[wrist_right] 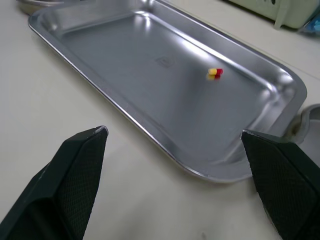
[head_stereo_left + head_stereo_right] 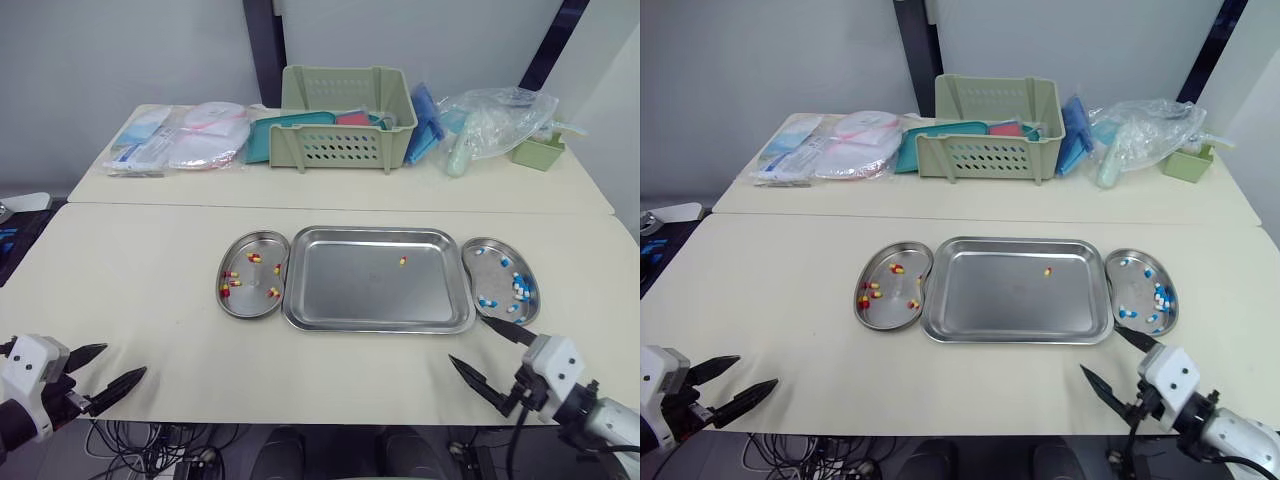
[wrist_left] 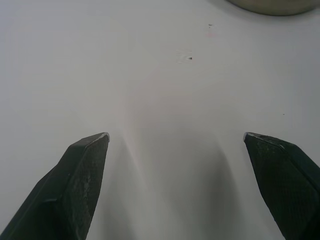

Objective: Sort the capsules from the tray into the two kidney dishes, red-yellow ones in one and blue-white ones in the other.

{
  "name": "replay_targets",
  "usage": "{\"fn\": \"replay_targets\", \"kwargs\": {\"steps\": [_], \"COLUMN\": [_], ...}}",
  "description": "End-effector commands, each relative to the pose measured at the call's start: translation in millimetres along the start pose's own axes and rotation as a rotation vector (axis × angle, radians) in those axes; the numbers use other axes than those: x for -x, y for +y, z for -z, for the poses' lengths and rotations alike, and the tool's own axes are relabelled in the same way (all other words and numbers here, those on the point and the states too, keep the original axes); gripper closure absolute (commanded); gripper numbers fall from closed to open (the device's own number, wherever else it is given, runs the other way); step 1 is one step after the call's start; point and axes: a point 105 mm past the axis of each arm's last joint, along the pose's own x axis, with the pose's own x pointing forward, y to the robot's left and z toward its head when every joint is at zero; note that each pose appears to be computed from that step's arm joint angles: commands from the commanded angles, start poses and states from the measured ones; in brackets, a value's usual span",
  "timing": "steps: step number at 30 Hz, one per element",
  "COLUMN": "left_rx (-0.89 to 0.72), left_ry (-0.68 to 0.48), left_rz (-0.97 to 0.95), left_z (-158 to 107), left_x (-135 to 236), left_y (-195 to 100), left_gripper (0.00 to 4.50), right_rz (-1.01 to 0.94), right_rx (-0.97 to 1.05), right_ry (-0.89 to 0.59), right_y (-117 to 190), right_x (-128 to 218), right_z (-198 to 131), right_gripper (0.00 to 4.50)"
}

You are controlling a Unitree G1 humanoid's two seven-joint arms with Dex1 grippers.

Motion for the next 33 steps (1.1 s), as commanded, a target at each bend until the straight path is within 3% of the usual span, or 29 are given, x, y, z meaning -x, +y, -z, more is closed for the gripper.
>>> {"fn": "replay_targets", "kwargs": {"steps": [1, 8, 11, 15, 25, 29, 33], "left_rx": [-0.038, -0.070, -0.071, -0.071, -0.146, -0.162, -0.164], "left_ry": [-0.075, -0.284, -0.311, -0.410, -0.430, -0.398, -0.333], "left_rz": [0.051, 0.258, 0.294, 0.342, 0.427, 0.442, 0.431], "left_z": [-19, -84, -98, -138, -213, -226, -221], "left_x": [-6, -56, -72, -129, -218, -243, -262], "left_y": [-13, -89, -110, -163, -232, -254, -267], "left_gripper": [0.03, 0.03, 0.03, 0.03, 0.03, 0.03, 0.03], "right_rz": [0.014, -0.010, -0.014, -0.007, 0.023, 0.034, 0.048], "right_rx": [0.015, -0.001, -0.005, -0.027, -0.035, -0.039, -0.044], "right_ry": [-0.029, -0.033, -0.036, -0.045, -0.066, -0.064, -0.064], "right_y": [0, 9, 11, 15, 19, 23, 27], "right_x": [-2, -5, -6, -8, -11, -11, -12], "right_z": [-7, -3, -2, 4, 9, 11, 9], "right_gripper": [0.00, 0.00, 0.00, 0.00, 0.00, 0.00, 0.00]}}
